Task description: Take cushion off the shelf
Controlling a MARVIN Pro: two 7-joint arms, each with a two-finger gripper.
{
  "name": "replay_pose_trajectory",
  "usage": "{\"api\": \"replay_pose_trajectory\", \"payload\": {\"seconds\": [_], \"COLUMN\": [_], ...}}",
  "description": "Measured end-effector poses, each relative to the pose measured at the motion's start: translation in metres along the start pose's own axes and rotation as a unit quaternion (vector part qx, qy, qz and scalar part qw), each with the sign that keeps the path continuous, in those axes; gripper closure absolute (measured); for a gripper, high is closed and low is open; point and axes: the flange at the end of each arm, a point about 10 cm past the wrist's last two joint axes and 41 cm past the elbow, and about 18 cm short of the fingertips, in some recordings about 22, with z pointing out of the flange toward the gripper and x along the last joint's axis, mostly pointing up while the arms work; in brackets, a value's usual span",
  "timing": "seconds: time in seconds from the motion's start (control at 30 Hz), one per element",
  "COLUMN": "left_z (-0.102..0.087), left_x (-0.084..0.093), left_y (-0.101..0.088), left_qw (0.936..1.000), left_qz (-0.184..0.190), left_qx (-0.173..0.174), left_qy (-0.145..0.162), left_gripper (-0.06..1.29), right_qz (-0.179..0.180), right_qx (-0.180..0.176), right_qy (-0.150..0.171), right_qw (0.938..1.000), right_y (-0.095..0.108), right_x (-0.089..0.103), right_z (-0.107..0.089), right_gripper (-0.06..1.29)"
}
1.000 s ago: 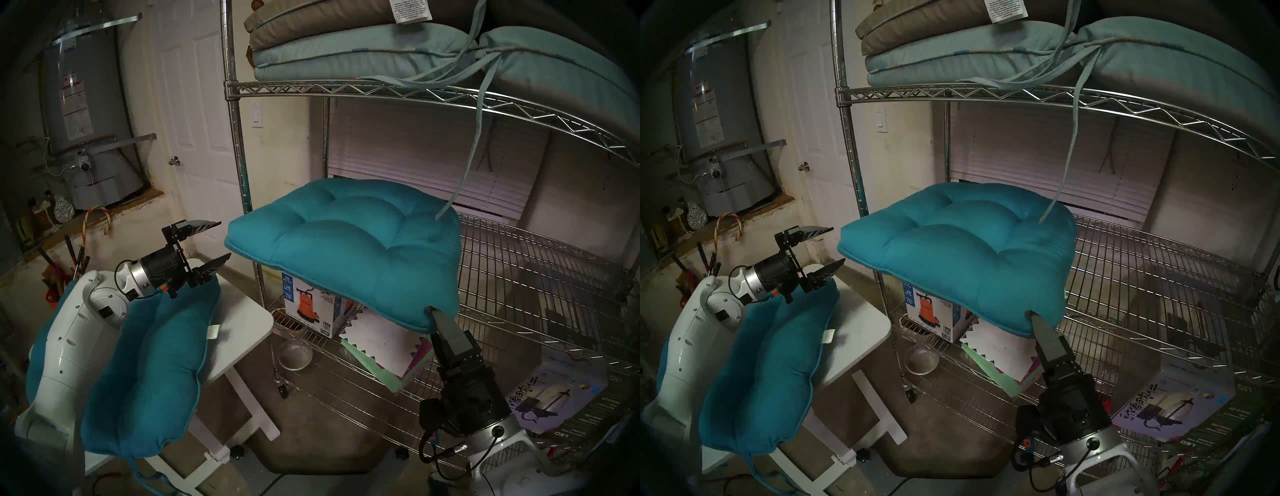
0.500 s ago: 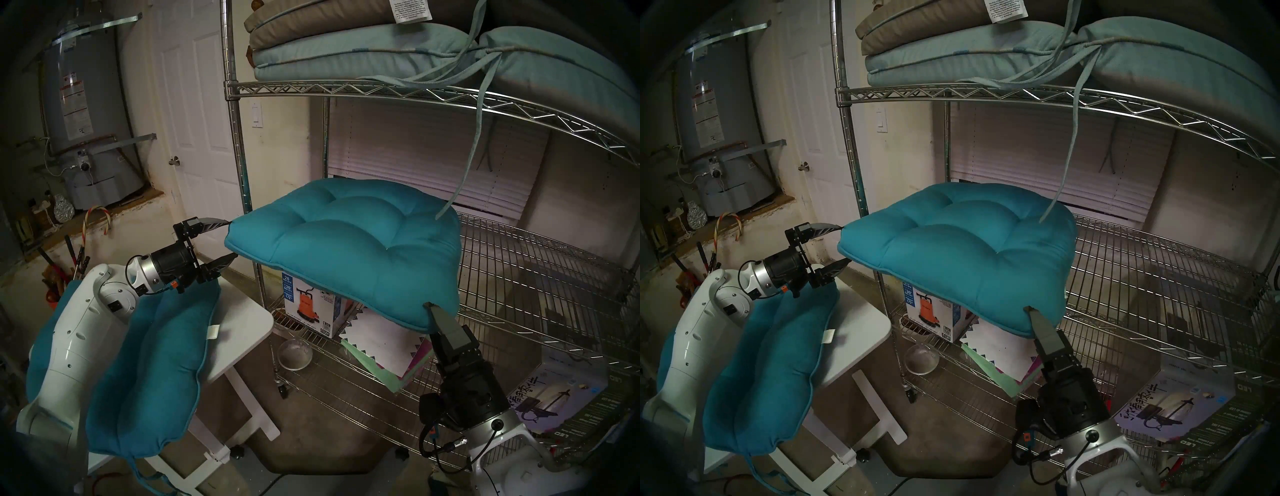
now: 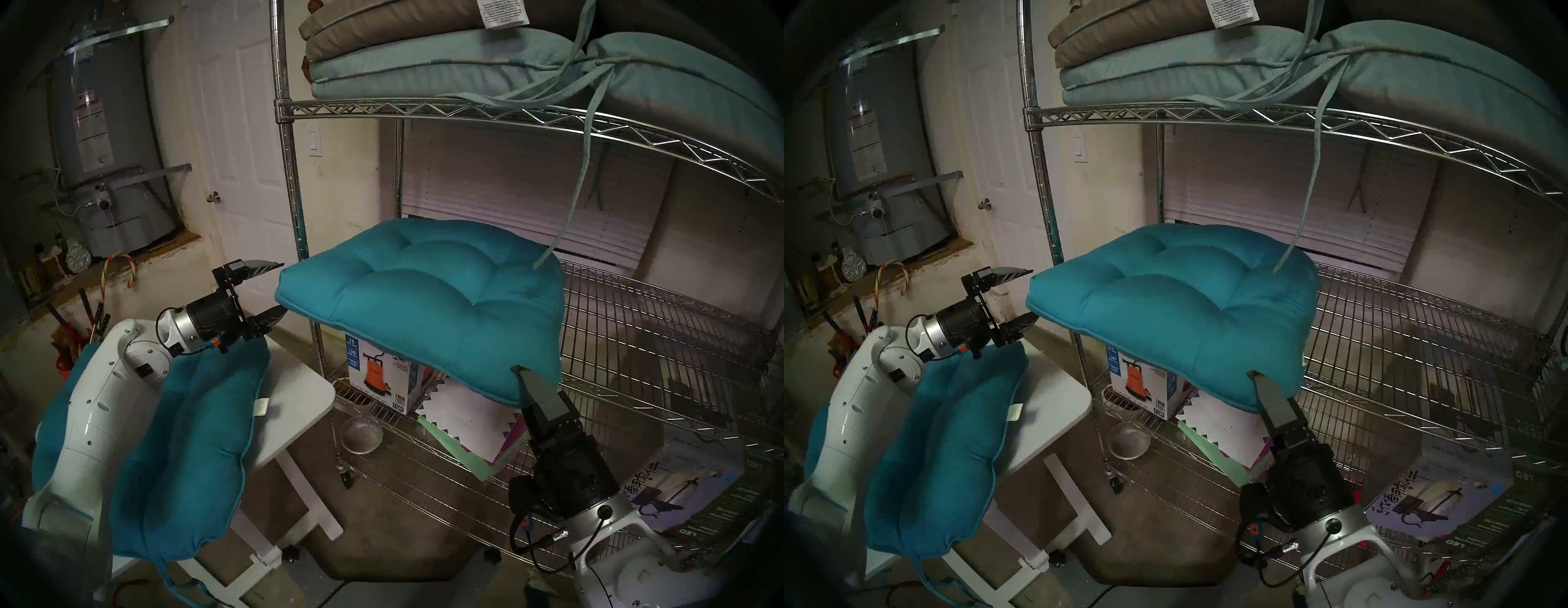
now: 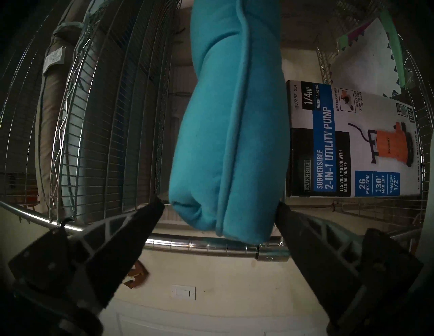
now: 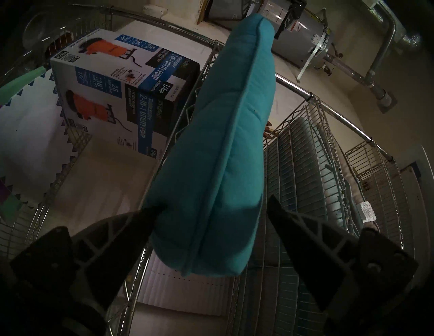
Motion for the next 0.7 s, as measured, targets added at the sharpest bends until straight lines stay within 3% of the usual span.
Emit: {"api": "replay_pose_trajectory", "payload": {"seconds": [0.47,0.53,0.57,0.6,0.63,0.67,0.7], "left_z": [0.004,0.006,0.007,0.008,0.009,0.009,0.009], "left_x": [-0.013,-0.013,-0.012,-0.012,-0.012,-0.011,-0.011], "left_y": [0.004,0.005,0.005,0.005,0.005,0.005,0.004], "left_qw": [0.9997,0.9995,0.9994,0.9993,0.9993,0.9991,0.999], "left_qz": [-0.008,-0.01,-0.011,-0.011,-0.011,-0.011,-0.01], "left_qx": [0.019,0.024,0.028,0.032,0.034,0.037,0.04], "left_qy": [-0.016,-0.017,-0.016,-0.016,-0.015,-0.015,-0.015], "left_gripper": [-0.03,0.03,0.19,0.8,1.01,1.19,1.25], "right_qz": [0.004,0.003,0.003,0.002,0.002,0.001,0.001], "right_qx": [0.007,0.008,0.008,0.009,0.009,0.01,0.011], "right_qy": [0.03,0.031,0.032,0.033,0.033,0.034,0.034], "right_qw": [0.9995,0.9995,0.9995,0.9994,0.9994,0.9994,0.9994], "right_y": [0.007,0.008,0.008,0.008,0.008,0.009,0.009], "right_x": [0.008,0.008,0.009,0.009,0.009,0.01,0.01], "right_z": [0.023,0.025,0.025,0.026,0.026,0.027,0.027], "right_gripper": [0.01,0.01,0.01,0.09,0.3,0.87,0.99]}}
